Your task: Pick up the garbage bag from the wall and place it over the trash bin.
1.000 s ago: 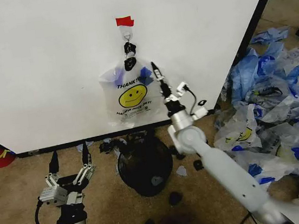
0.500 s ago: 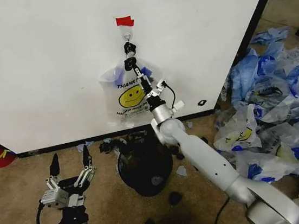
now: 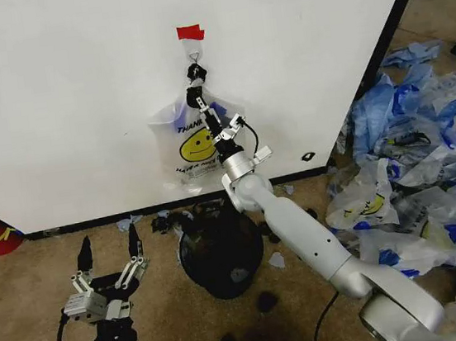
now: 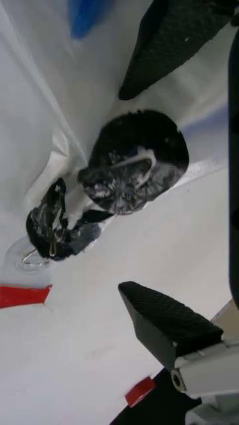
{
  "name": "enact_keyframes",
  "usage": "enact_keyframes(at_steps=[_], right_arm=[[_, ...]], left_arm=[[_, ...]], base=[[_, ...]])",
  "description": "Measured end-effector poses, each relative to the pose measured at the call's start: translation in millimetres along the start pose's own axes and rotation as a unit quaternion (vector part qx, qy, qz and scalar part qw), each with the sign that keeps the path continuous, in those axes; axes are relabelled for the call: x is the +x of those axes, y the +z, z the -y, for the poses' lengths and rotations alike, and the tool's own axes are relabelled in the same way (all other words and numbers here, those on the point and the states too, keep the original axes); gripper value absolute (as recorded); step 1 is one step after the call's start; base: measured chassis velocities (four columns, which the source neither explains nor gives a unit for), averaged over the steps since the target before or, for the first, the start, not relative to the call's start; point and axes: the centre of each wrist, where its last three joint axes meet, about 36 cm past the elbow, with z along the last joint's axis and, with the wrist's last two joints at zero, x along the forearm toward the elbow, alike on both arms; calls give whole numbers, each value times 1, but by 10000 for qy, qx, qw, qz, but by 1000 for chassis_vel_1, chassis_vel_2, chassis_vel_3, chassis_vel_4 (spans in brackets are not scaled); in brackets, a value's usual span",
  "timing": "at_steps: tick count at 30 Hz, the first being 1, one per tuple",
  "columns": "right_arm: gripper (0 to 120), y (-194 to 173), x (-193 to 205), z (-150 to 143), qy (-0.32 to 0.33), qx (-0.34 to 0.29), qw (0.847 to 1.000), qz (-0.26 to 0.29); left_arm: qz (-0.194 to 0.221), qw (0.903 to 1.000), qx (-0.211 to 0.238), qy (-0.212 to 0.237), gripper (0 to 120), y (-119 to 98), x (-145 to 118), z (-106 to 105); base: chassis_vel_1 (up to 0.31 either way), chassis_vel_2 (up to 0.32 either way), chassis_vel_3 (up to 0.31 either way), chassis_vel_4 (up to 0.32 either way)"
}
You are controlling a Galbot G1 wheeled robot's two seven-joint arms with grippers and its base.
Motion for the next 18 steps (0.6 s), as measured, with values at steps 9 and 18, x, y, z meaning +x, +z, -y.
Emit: enact_keyframes(at_steps=[9,18], right_arm=[[100,-1,13,0,-19,73,10000,-65],[100,-2,4,1,-85,100,9999,-53]], left_arm=[[-28,10000,1,29,99,1,2,3],[-41,10000,-24,38,99,0,5,3]], base=[[0,0,0,0],[0,0,0,0]])
